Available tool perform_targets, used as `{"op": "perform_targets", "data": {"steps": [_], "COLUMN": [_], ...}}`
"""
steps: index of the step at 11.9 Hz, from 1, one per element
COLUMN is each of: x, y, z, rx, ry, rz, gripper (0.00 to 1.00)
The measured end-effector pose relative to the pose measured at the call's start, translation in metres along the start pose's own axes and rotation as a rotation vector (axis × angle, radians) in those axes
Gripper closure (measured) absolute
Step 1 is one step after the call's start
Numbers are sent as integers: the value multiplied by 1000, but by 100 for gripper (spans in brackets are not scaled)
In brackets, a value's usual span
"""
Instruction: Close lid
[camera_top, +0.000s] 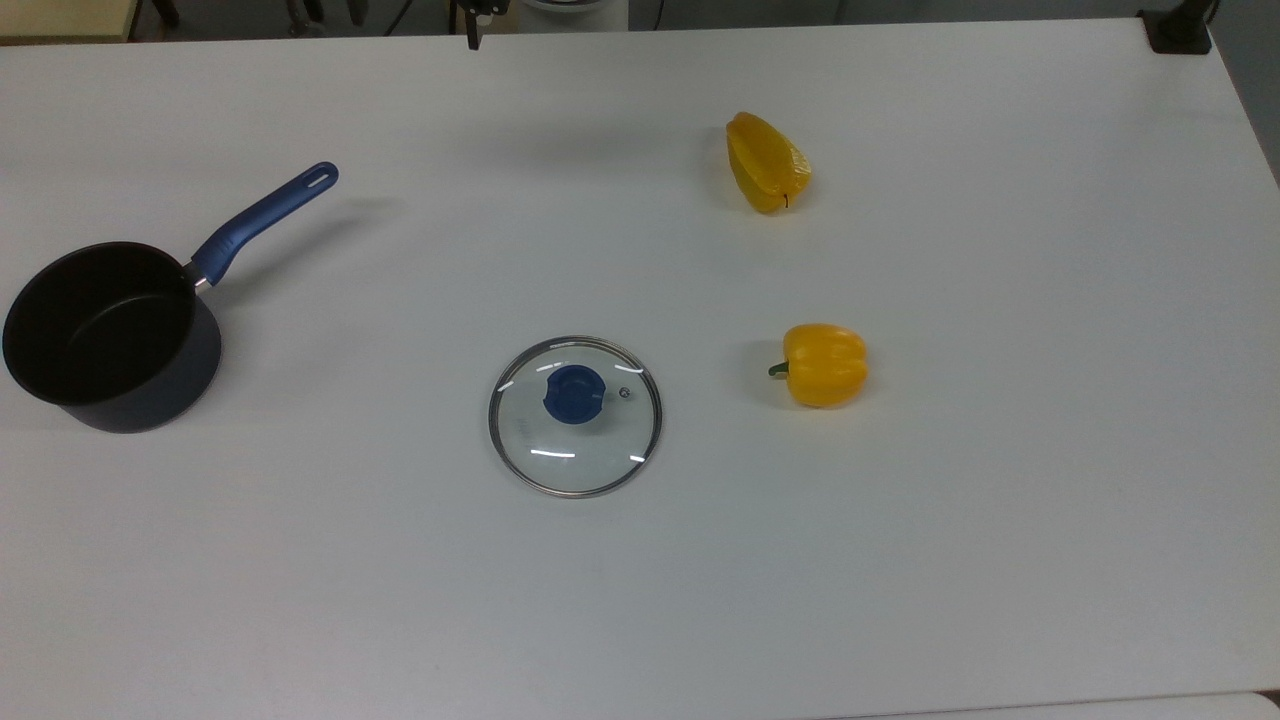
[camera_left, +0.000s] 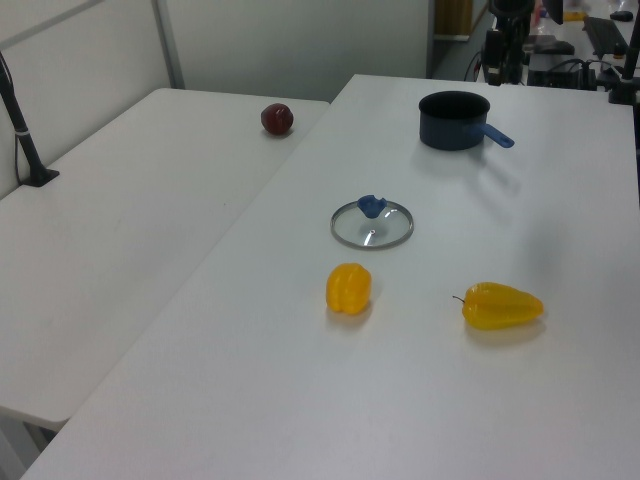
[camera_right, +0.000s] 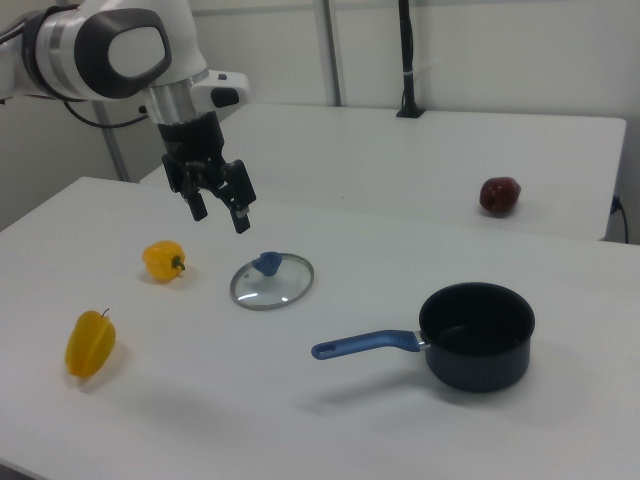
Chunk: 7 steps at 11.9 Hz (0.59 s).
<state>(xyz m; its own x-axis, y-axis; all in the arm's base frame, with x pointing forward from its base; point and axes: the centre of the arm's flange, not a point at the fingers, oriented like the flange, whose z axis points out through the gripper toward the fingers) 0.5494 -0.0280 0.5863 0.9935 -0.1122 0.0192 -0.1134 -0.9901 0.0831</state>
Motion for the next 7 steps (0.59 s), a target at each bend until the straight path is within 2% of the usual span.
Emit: {"op": "perform_targets", "data": {"steps": [7], "x": [3], "y": [-2], "z": [4], "rx": [1], "ry": [3], "rz": [-4], "gripper": [0]}}
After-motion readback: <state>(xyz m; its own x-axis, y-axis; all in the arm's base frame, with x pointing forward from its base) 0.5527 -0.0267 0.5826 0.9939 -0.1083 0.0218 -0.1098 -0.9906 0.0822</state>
